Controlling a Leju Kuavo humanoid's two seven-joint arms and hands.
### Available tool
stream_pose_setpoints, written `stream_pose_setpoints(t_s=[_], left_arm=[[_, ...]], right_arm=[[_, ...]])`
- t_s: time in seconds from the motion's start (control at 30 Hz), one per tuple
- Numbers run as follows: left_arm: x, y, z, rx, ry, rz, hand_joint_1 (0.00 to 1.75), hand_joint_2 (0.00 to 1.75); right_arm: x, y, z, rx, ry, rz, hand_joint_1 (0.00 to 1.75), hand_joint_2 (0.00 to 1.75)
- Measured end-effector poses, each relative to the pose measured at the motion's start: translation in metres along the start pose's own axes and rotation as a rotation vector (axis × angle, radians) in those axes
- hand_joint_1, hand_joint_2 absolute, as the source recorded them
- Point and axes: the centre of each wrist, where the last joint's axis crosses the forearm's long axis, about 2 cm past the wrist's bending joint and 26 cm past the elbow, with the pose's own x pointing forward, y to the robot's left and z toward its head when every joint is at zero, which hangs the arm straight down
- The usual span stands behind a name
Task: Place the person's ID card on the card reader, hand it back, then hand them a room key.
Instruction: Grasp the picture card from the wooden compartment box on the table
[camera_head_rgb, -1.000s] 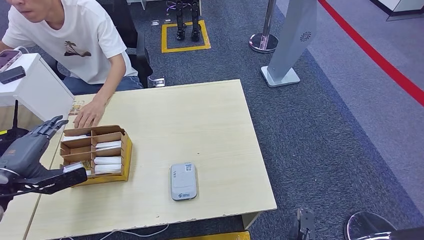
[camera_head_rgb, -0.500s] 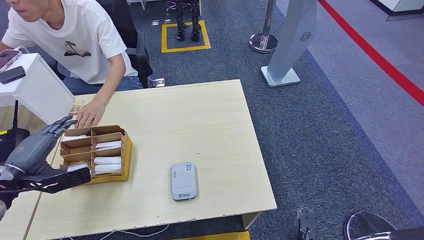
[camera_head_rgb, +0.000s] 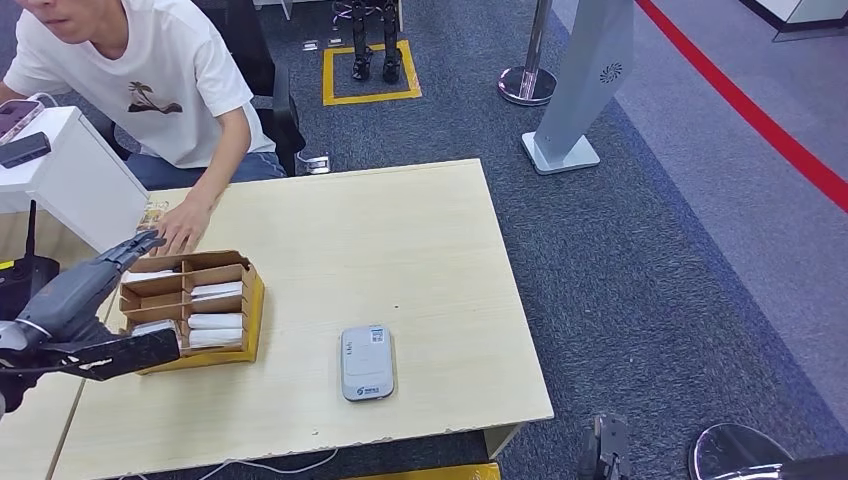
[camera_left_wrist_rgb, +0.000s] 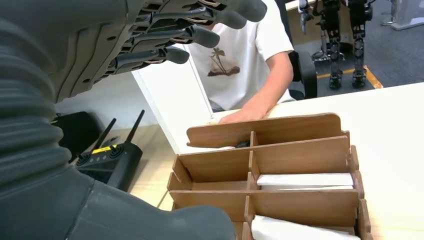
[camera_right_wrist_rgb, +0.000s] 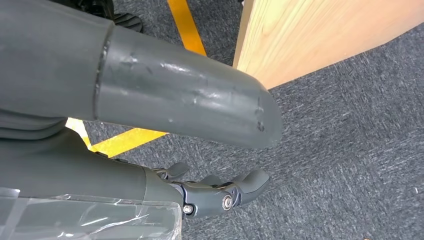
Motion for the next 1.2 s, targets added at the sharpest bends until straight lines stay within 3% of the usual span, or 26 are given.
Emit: stream_pose_setpoints(t_s=[0.63, 0.9, 1.2], left_arm=[[0.001, 0.001, -0.001, 0.031, 0.014, -0.023, 0.00, 1.75], [0.008, -0.021, -0.004, 0.036, -0.003, -0.029, 0.00, 1.75], [0.018, -0.065, 0.008, 0.012, -0.025, 0.007, 0.00, 1.75]], right_arm=[[0.003, 0.001, -0.002, -0.002, -0.007, -0.007, 0.00, 0.00], [0.003, 0.001, -0.002, -0.008, -0.011, -0.017, 0.00, 0.00], [0.002, 0.000, -0.002, -0.020, -0.018, -0.035, 0.00, 0.00]])
